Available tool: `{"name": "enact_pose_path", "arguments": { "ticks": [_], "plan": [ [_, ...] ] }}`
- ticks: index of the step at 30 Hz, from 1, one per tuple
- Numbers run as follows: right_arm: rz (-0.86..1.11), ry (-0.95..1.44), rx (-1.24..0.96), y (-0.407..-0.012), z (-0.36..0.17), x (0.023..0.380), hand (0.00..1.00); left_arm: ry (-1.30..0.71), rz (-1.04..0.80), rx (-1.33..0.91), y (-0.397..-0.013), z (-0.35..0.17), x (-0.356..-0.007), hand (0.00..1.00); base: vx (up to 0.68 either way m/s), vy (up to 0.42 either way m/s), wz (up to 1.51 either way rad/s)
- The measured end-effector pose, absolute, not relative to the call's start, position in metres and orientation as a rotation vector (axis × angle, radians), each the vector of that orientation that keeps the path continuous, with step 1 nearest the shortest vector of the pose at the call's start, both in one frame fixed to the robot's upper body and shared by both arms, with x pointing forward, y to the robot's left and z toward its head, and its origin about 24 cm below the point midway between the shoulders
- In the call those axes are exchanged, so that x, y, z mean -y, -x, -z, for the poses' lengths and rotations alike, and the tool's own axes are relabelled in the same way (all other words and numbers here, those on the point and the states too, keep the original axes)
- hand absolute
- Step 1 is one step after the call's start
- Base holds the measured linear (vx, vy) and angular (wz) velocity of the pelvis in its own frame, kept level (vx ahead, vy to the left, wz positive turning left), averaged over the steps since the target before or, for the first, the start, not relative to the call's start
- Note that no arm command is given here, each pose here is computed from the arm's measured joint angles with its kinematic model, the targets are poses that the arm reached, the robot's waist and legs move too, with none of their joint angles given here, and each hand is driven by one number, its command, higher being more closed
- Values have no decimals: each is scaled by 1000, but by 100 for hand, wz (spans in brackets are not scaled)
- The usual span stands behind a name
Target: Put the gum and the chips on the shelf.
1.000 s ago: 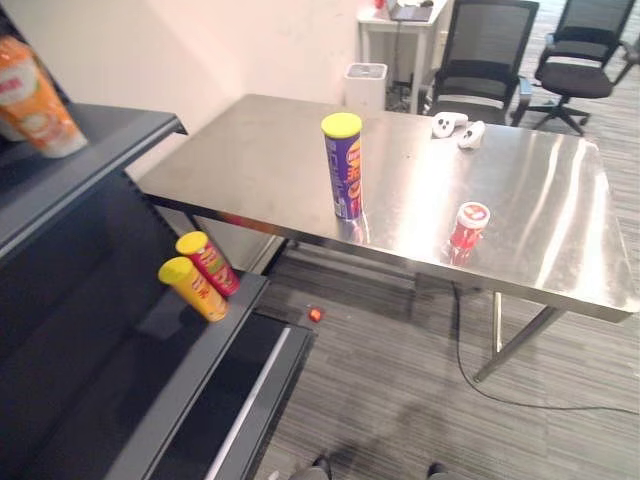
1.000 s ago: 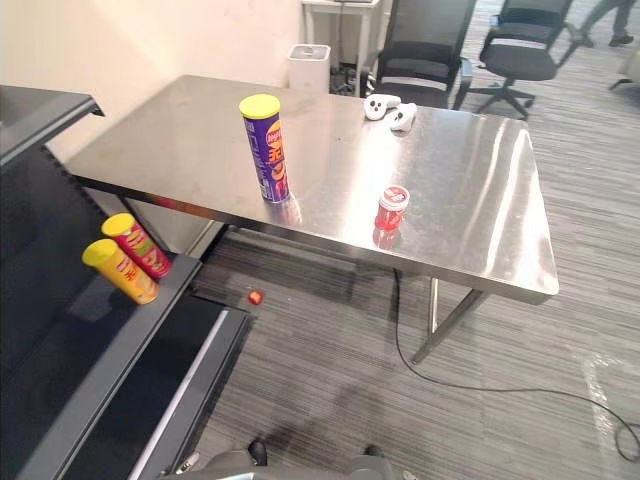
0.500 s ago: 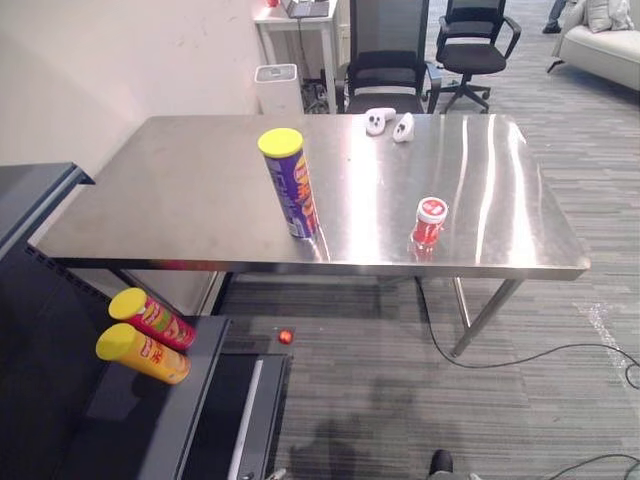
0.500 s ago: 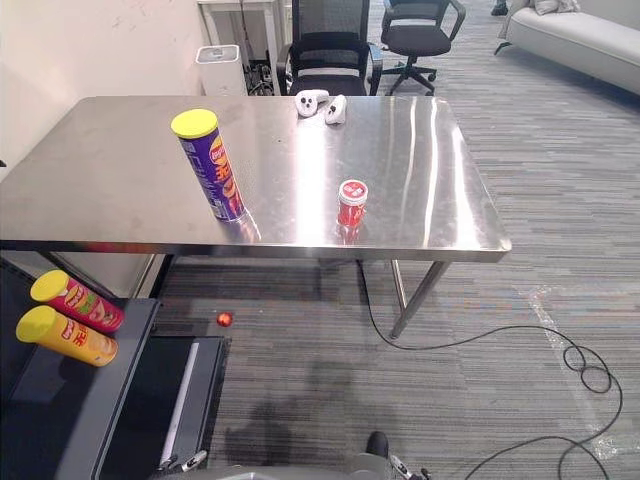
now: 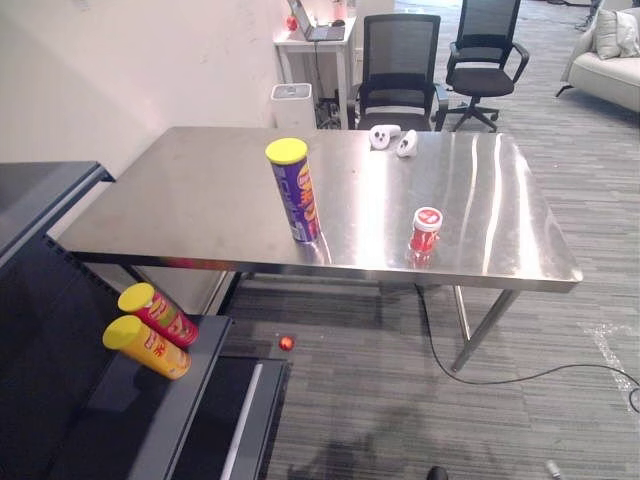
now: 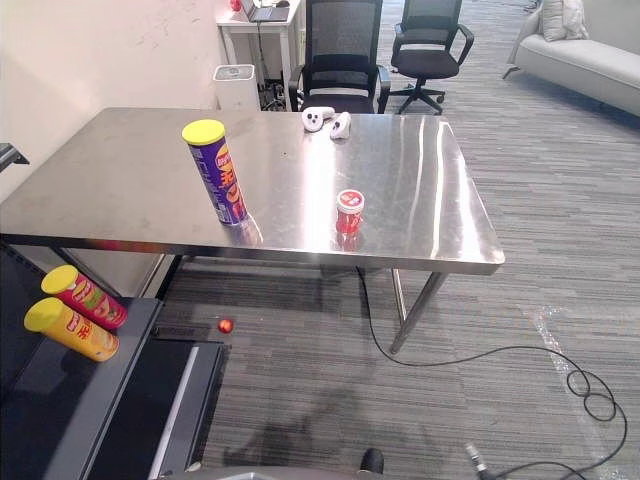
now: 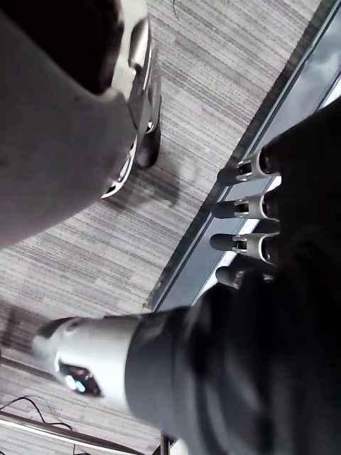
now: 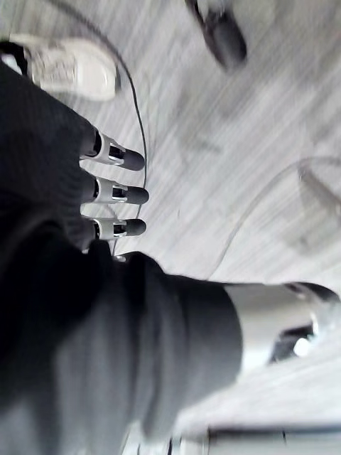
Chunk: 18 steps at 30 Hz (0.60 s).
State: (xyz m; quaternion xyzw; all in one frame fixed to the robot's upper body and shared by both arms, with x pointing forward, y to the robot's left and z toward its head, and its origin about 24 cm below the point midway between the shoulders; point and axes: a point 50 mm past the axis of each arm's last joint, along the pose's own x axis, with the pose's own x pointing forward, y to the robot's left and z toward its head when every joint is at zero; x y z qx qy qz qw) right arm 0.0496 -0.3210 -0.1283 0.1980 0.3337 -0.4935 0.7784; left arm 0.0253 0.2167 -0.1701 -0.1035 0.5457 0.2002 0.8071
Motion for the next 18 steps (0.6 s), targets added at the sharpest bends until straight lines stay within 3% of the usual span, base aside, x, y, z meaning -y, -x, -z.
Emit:
{"name": "enact_pose_path", "arguments": {
  "ticks": [4, 9, 18],
  "plan": [
    [1117, -302, -440, -86, 81, 360, 0, 253, -446, -1156, -24, 170, -216, 0, 83, 10, 2],
    [1113, -125, -104, -136, 10, 378, 0, 295, -507, -1122, -26, 169, -215, 0, 18, -6, 0],
    [1099, -4, 61, -156, -28, 367, 0, 288, -521, -1116, -23, 168, -217, 0, -24, -14, -2]
  ]
}}
